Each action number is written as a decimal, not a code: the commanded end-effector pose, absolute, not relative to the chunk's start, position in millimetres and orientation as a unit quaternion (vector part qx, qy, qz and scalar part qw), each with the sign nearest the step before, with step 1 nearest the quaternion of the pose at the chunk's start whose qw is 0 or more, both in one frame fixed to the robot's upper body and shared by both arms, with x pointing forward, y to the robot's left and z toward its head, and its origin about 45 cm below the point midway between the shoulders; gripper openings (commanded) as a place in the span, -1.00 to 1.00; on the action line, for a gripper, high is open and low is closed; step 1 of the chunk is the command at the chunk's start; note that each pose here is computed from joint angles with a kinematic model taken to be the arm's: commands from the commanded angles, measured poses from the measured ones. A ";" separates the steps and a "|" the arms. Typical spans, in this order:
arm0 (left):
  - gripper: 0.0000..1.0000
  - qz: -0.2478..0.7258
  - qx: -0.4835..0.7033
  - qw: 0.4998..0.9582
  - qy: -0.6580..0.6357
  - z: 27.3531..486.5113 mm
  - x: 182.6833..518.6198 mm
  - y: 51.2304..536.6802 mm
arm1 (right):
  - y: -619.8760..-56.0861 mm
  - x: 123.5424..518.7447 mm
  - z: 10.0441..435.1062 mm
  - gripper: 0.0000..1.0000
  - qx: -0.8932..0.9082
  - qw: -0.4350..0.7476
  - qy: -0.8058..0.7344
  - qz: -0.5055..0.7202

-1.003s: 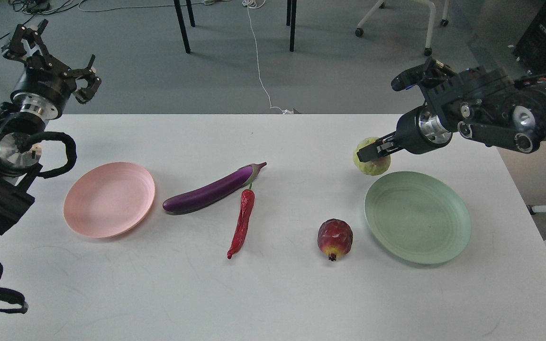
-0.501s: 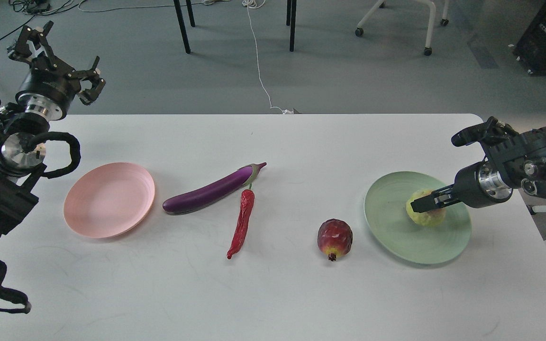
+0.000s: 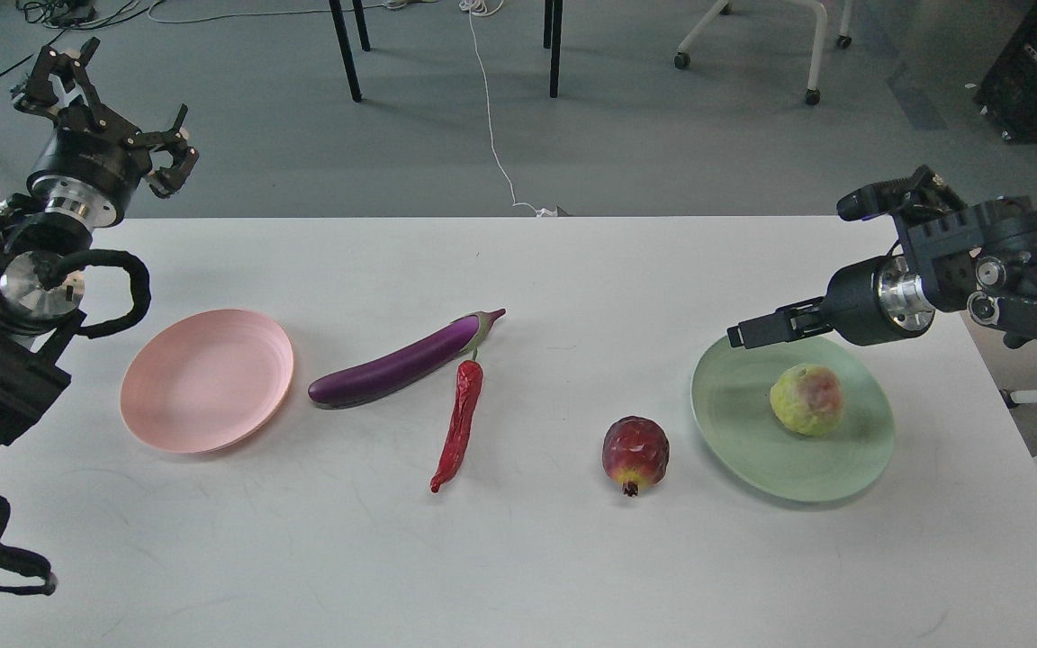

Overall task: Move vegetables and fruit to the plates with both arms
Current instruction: 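Grasp the red fruit with the right hand, then place the red fruit on the green plate and withdraw the right arm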

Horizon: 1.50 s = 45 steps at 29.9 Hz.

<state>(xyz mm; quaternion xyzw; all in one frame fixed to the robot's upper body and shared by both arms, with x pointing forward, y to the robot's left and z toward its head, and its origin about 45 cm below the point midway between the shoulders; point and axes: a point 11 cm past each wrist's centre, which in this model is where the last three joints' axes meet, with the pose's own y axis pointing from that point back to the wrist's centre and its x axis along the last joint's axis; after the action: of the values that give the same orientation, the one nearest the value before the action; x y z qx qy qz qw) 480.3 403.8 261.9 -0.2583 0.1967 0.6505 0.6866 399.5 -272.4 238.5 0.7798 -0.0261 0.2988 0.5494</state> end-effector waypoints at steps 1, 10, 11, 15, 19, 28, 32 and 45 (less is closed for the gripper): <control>0.96 0.650 -0.259 0.687 0.196 263.2 480.8 403.7 | -215.5 389.6 235.6 0.96 0.784 0.528 0.044 0.322; 0.96 0.650 -0.259 0.687 0.193 265.3 480.0 407.2 | -135.5 351.9 193.5 0.89 0.769 0.519 0.174 0.331; 0.96 0.652 -0.259 0.686 0.192 264.7 479.5 408.6 | -135.8 349.7 190.0 0.89 0.765 0.523 0.181 0.330; 0.96 0.655 -0.258 0.685 0.187 267.3 477.9 415.0 | -144.6 345.5 181.9 0.81 0.751 0.538 0.198 0.327; 0.96 0.658 -0.257 0.683 0.185 267.7 476.8 418.7 | -157.3 344.0 176.5 0.64 0.741 0.553 0.206 0.321; 0.96 0.660 -0.257 0.682 0.183 269.2 476.2 421.7 | -148.0 363.5 207.8 -0.02 0.734 0.552 0.182 0.351; 0.96 0.660 -0.258 0.682 0.182 270.1 476.2 422.3 | -161.7 390.6 252.7 -0.02 0.729 0.556 0.128 0.380; 0.96 0.659 -0.256 0.683 0.183 270.2 476.5 421.6 | -266.6 363.2 222.6 0.08 0.721 0.604 0.126 0.316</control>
<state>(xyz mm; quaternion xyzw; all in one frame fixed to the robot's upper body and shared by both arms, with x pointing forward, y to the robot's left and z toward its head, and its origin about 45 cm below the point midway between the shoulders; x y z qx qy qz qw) 476.3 421.4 269.4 -0.2564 0.1835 0.6588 0.6830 370.2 -253.5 234.0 0.7191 0.1236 0.3299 0.5991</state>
